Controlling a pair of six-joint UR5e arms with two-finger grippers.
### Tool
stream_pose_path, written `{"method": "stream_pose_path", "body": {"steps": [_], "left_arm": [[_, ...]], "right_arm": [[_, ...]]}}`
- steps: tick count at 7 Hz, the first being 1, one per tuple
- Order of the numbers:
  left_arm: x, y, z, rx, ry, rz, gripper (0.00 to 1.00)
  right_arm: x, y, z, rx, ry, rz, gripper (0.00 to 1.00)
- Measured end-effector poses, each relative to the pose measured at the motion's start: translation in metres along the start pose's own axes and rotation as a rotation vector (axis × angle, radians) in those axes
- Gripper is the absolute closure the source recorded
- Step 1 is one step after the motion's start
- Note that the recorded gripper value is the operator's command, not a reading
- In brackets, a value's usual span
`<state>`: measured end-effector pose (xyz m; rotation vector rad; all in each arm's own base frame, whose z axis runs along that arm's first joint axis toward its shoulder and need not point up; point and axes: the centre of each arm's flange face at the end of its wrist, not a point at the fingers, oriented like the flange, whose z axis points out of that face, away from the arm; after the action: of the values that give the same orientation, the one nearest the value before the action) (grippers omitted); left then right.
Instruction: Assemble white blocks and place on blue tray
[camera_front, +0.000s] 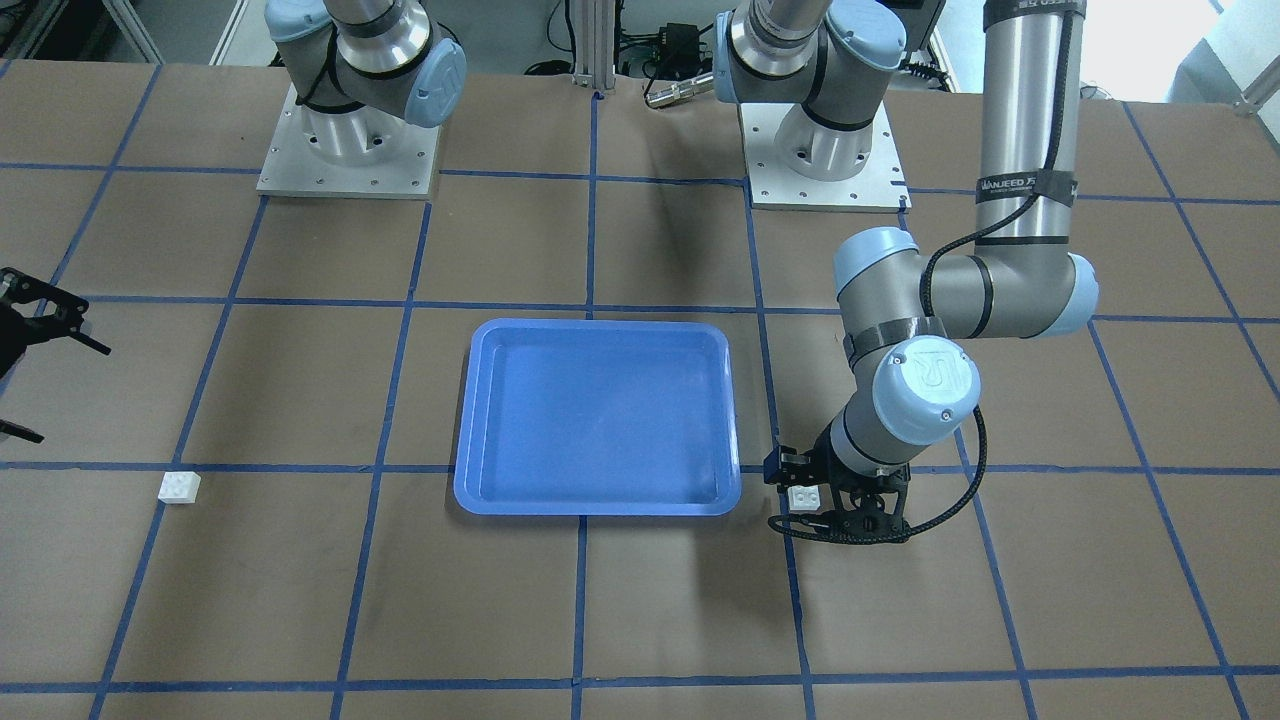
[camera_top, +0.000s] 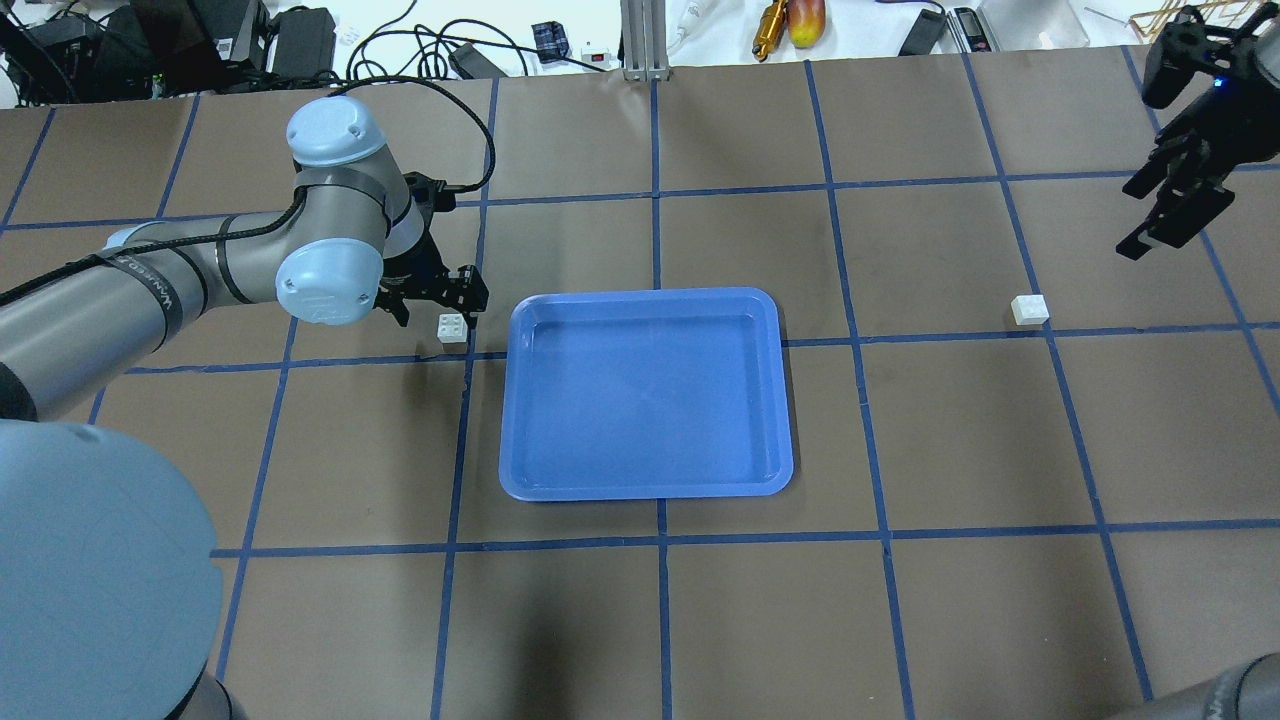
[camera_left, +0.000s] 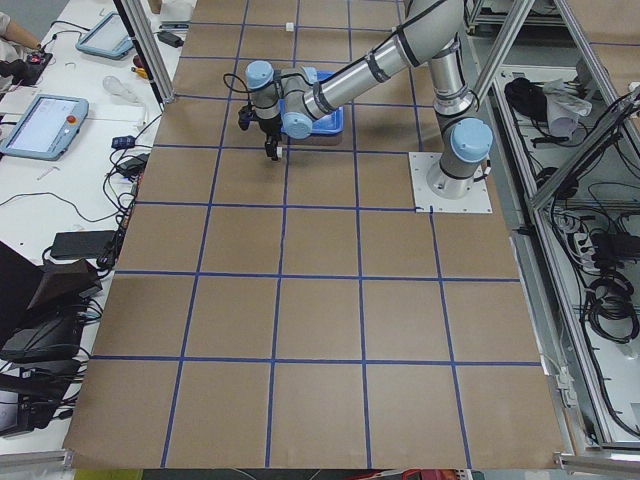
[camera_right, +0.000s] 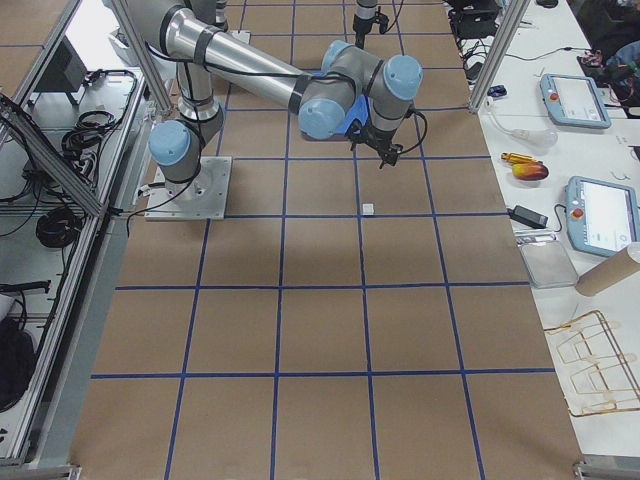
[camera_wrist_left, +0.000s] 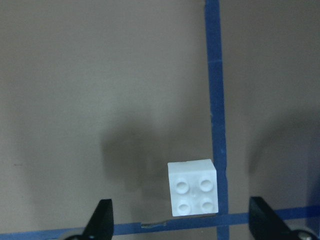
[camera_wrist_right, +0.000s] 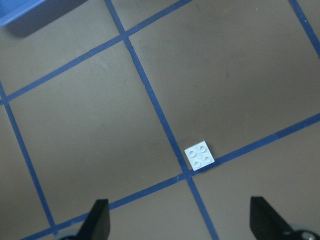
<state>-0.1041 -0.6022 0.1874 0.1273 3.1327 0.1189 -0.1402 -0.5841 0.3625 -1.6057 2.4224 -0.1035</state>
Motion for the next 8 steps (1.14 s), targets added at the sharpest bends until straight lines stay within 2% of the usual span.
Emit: {"method": "stream_pose_path", "body": {"steps": [2,3,6,8], "left_arm": [[0.0,-0.001,0.004,-0.002,0.002,-0.003,0.48],[0.0,-0.002,0.004,-0.001,0.005,-0.004,0.61],[0.0,-0.003,0.002,0.004,0.007,-0.006,0.84],[0.0,-0.004,-0.008,0.022,0.004,-0.005,0.88]], "right_arm": [[0.032,0.034,0.042,0.099,-0.034,-0.24,0.0],[0.043,0.044,0.064,0.156,-0.049,-0.323,0.0],[0.06,0.053,0.104,0.239,-0.077,-0.396,0.0],[0.065,0.056,0.119,0.261,-0.086,-0.459,0.0]]}}
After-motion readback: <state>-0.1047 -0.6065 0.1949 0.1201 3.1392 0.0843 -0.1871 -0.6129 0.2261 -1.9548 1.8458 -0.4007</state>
